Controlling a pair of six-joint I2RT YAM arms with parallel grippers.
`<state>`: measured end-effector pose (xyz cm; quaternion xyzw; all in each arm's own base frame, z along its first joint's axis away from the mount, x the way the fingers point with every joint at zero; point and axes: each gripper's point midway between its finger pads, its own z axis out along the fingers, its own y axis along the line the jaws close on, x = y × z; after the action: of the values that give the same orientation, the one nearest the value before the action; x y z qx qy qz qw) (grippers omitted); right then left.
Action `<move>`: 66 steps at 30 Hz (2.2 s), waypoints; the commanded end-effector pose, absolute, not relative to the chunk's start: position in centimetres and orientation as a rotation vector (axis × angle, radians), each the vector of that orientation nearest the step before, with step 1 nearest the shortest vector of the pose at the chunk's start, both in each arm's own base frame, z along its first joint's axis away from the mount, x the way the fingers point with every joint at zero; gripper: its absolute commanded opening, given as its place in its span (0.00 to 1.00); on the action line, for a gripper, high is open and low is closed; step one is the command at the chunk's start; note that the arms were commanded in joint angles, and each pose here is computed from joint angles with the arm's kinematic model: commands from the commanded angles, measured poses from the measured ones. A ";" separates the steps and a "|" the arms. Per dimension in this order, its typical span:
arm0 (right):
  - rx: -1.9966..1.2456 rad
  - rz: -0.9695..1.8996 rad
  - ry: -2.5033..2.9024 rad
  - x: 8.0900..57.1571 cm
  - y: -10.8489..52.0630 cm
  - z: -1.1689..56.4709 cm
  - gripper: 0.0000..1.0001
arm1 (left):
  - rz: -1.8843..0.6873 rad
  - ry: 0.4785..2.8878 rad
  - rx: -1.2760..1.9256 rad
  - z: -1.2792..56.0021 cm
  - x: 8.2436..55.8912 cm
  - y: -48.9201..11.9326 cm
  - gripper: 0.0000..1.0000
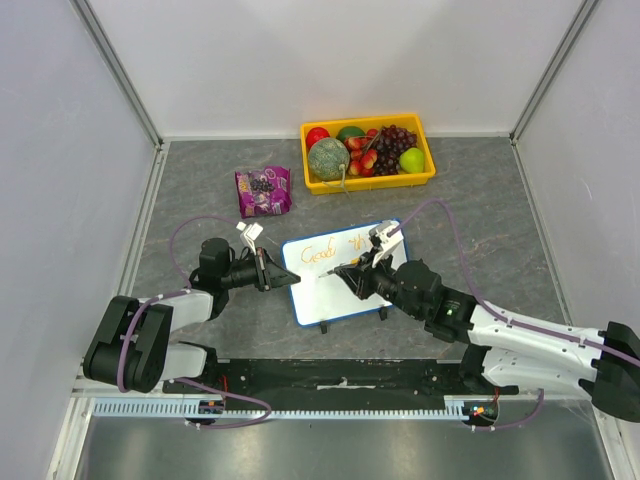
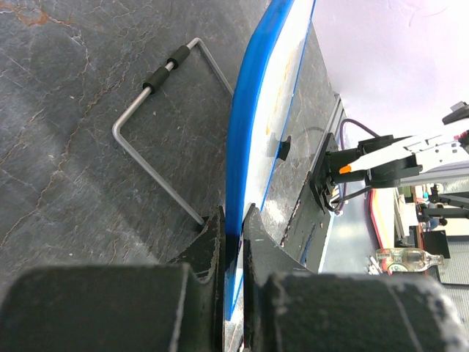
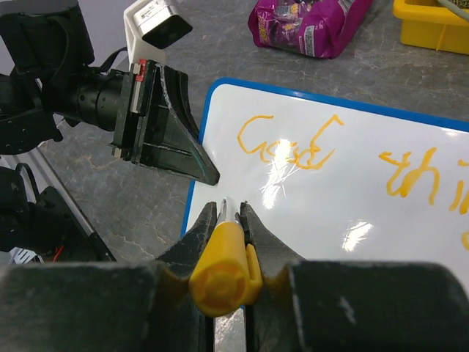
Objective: Write a sentence on the whiteboard
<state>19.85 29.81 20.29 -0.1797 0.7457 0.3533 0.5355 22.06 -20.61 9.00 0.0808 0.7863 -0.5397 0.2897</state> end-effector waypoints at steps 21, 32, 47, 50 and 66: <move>-0.395 0.893 1.691 18.5 31.5 21.6 0.00 | -1.277 2.193 0.093 5.9 23.6 -19.2 0.02; -0.335 0.776 1.736 20.0 31.0 19.1 0.00 | -1.276 2.190 0.095 6.0 23.6 -19.2 0.02; -0.362 0.760 1.773 20.0 31.9 17.4 0.00 | -1.274 2.191 0.092 5.9 23.6 -19.1 0.02; -0.377 0.757 1.784 20.0 32.1 17.0 0.00 | -1.275 2.192 0.093 6.0 23.6 -19.2 0.02; -0.457 0.759 1.837 19.2 32.7 15.3 0.00 | -1.267 2.186 0.094 6.1 23.6 -19.1 0.02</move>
<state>19.13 32.44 15.16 -0.1902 0.7649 0.3194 0.5261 22.12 -20.59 8.89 0.0804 0.7862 -0.5404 0.2888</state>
